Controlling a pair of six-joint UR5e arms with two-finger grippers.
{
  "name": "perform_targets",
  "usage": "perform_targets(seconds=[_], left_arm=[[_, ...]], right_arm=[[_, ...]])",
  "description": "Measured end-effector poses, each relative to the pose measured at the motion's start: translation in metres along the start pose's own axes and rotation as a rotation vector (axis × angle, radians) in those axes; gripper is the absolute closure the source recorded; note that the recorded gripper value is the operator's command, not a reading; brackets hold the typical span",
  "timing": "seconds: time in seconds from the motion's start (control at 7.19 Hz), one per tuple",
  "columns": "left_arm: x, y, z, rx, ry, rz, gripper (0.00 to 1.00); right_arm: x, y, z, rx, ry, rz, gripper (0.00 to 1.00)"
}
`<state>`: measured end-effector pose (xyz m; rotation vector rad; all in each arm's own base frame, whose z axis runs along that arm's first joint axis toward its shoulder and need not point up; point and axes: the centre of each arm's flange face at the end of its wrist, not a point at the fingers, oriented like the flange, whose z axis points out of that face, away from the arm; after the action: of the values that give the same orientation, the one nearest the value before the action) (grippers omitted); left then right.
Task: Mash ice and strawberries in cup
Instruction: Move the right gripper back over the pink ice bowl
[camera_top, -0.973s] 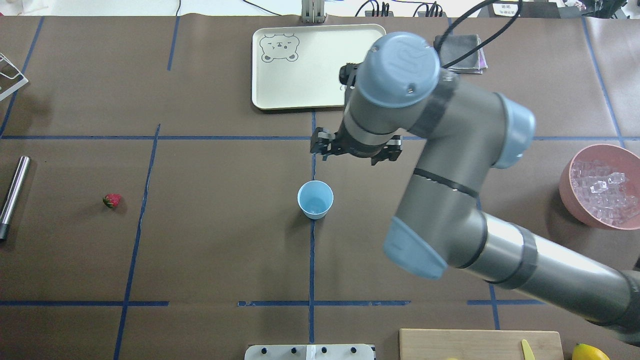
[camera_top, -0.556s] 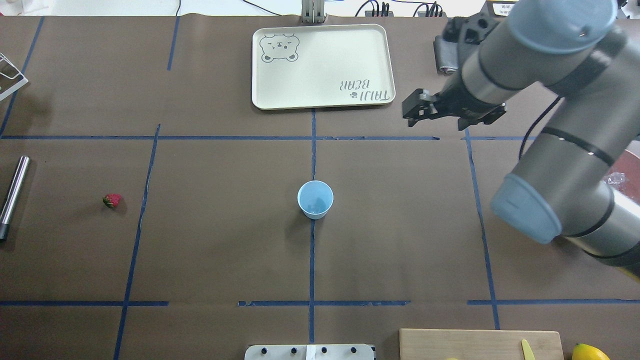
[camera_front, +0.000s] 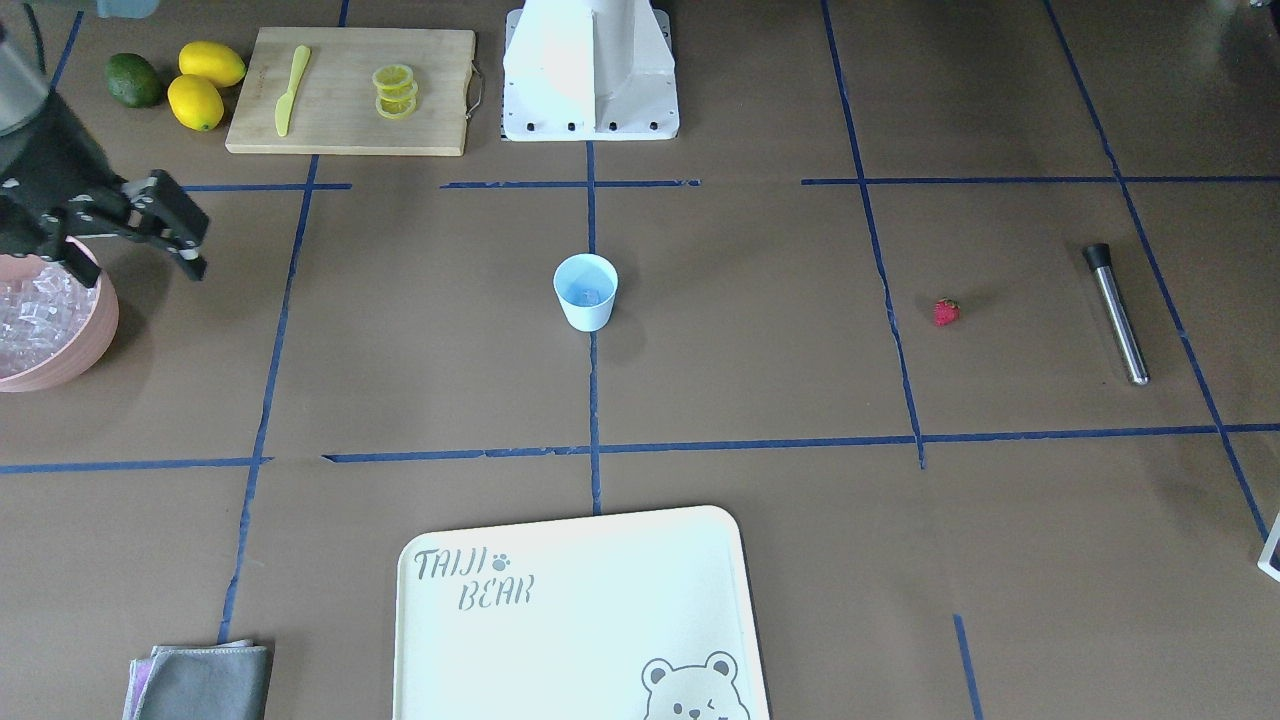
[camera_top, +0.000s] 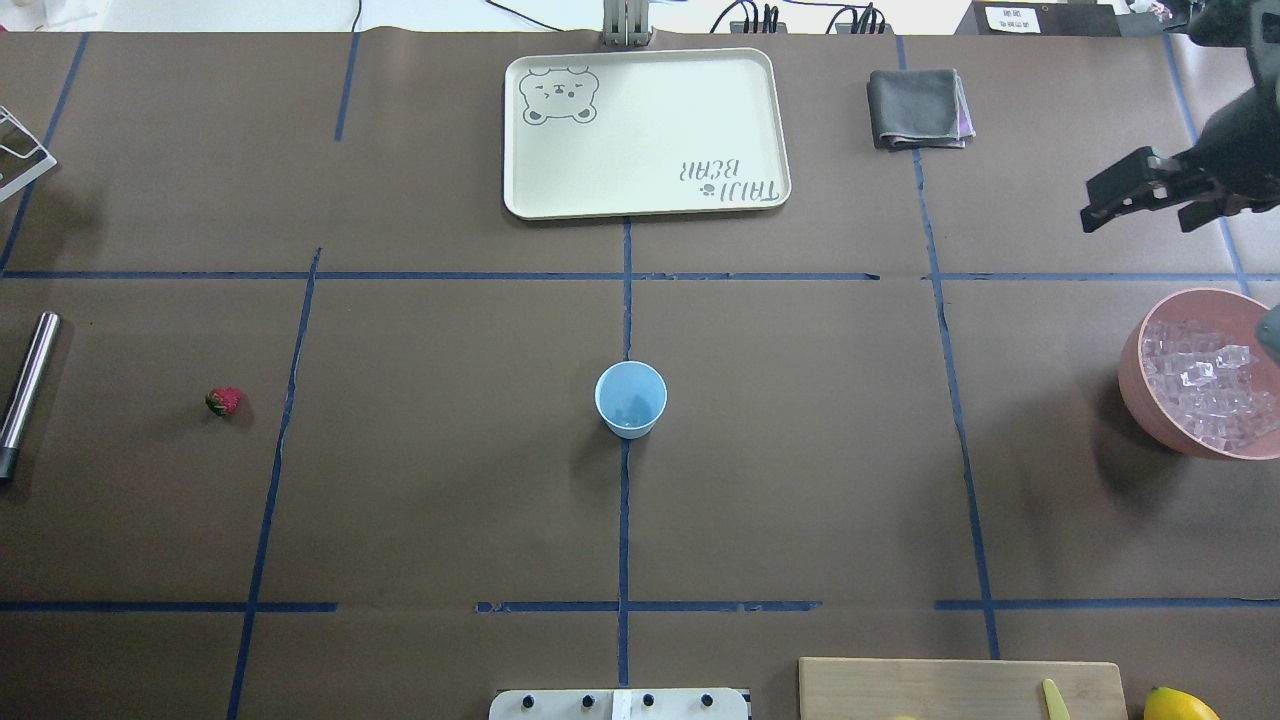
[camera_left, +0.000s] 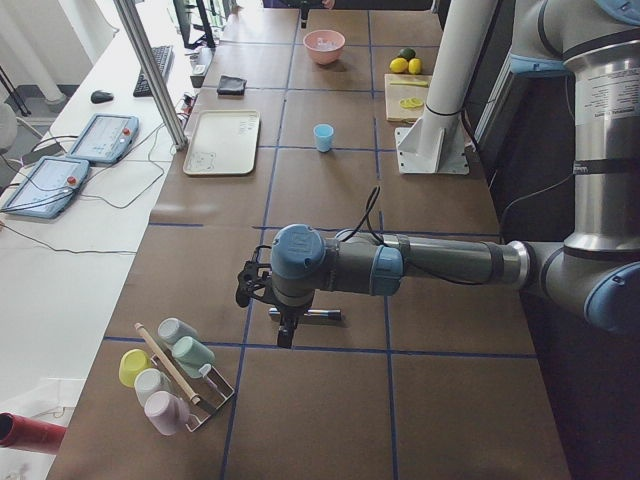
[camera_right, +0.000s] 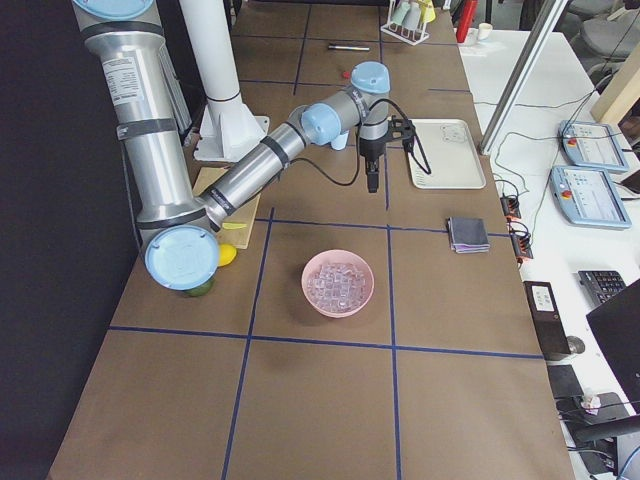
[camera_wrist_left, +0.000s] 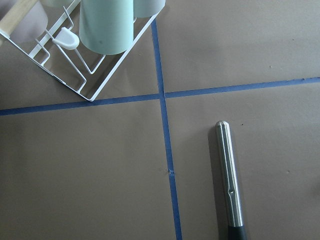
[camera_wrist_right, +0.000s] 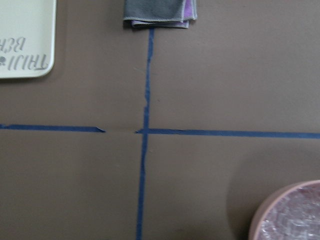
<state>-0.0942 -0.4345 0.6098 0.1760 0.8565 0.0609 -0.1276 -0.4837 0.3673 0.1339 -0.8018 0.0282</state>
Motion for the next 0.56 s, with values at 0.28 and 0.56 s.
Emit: perform_targets(seconds=[0.28,0.56], left_arm=[[0.004,0.003,-0.003,0.004,-0.001,0.004,0.0],[0.006,0.003,-0.005,0.007,-0.002,0.008,0.0]], right_arm=[[0.069,0.029,0.024,-0.005,0.005,-0.001,0.01],[0.109,0.039,0.048,-0.031,0.03,-0.007,0.1]])
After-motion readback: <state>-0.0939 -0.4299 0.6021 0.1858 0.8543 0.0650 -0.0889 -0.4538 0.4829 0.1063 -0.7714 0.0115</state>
